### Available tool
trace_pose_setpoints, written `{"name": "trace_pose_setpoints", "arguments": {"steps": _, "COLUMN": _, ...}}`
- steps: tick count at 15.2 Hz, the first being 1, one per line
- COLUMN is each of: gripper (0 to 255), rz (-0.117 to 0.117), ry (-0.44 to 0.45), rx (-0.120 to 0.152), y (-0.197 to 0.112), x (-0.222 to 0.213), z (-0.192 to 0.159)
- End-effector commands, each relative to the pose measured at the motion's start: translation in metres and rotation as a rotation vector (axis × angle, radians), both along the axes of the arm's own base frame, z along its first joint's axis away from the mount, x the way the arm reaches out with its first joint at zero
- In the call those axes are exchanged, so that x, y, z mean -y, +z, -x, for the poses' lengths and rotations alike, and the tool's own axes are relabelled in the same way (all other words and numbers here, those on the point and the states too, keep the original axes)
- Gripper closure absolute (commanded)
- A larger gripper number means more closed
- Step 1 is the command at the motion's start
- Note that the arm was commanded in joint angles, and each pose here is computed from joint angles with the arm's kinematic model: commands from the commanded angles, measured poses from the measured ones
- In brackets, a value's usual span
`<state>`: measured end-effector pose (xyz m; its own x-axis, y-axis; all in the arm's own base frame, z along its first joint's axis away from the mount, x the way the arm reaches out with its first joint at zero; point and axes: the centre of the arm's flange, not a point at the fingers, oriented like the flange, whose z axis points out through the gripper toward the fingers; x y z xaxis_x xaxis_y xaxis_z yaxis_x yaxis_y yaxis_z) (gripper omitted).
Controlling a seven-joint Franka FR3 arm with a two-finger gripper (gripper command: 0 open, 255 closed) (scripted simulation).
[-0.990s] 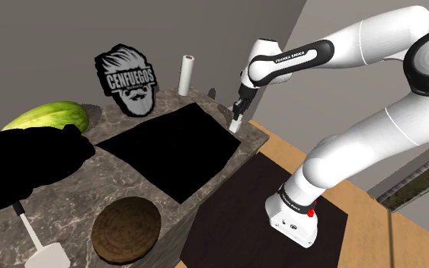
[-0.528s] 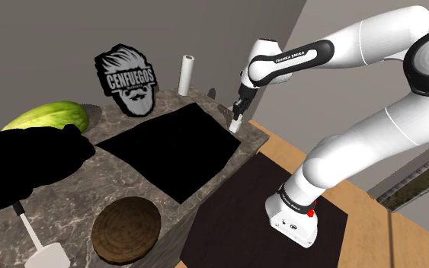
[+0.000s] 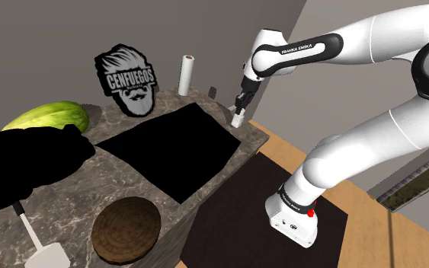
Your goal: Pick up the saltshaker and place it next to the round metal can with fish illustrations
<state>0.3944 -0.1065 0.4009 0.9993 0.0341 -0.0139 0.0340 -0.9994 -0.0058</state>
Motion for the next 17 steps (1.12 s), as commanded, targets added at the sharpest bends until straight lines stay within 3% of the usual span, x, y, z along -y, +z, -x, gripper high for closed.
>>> {"name": "trace_pose_setpoints", "arguments": {"steps": 1, "gripper": 255, "rz": 0.000, "ry": 0.000, "rx": -0.001, "y": 0.009, "x": -0.001, "z": 0.000}}
{"name": "trace_pose_setpoints", "arguments": {"steps": 17, "gripper": 255, "rz": 0.000, "ry": 0.000, "rx": -0.001, "y": 0.094, "x": -0.001, "z": 0.000}}
